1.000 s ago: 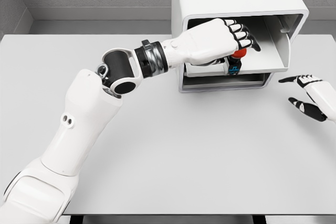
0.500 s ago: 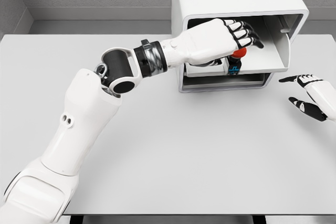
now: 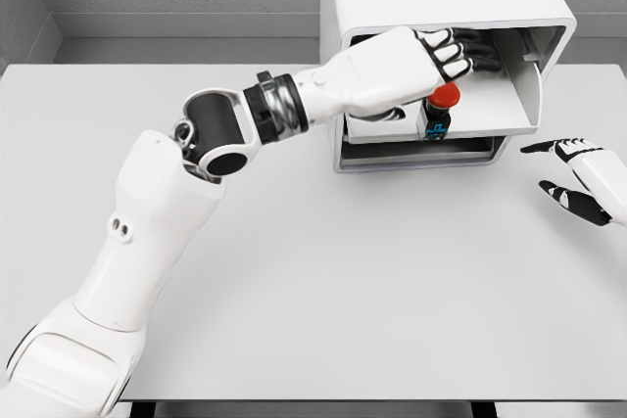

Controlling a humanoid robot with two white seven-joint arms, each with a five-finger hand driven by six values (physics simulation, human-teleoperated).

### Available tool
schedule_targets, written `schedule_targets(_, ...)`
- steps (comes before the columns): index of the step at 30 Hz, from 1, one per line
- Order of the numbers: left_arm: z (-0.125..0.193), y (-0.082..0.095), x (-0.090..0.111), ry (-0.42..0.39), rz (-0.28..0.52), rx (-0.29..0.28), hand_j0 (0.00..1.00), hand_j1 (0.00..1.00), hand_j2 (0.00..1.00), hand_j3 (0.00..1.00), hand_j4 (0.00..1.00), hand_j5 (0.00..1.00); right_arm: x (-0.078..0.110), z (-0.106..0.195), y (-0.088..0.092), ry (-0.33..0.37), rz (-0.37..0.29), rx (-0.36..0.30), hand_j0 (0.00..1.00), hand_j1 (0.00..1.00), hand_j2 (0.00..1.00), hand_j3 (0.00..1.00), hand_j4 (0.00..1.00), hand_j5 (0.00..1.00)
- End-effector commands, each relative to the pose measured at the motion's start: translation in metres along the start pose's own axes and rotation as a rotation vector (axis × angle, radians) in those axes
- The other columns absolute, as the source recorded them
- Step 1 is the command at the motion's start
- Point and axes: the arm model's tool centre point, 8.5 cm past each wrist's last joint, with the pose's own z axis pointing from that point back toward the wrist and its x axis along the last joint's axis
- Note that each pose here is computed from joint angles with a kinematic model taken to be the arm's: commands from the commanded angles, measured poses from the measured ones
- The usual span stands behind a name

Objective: Slide open multi-storey tabletop storage cabinets and put open load switch and slide close multi-storey tabletop storage cabinets

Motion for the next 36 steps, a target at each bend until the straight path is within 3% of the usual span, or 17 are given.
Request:
schedule_targets(1,0.001,0.006,0.0,0.003,0.01,0.033,1.0,1.0,1.0,1.0,1.0,1.0,0.0,0.0,-0.001,0.0,-0.004,-0.004,0.69,0.69,0.69,0.69,0.69,0.69)
schedule_targets(16,0.006,0.01,0.017,-0.017,-0.004,0.066,1.0,1.0,1.0,1.0,1.0,1.0,-0.001,0.001,-0.002,0.002,-0.002,-0.003,0.69,0.69,0.69,0.69,0.69,0.69)
schedule_targets(28,0.009,0.014,0.045,-0.063,-0.024,0.101,1.0,1.0,1.0,1.0,1.0,1.0,-0.002,0.001,-0.001,0.005,-0.003,-0.002,0.69,0.69,0.69,0.69,0.69,0.69)
schedule_targets(36,0.013,0.001,0.056,-0.069,0.012,0.092,1.0,1.0,1.0,1.0,1.0,1.0,-0.002,0.001,-0.001,0.005,-0.003,-0.002,0.69,0.69,0.69,0.69,0.69,0.69)
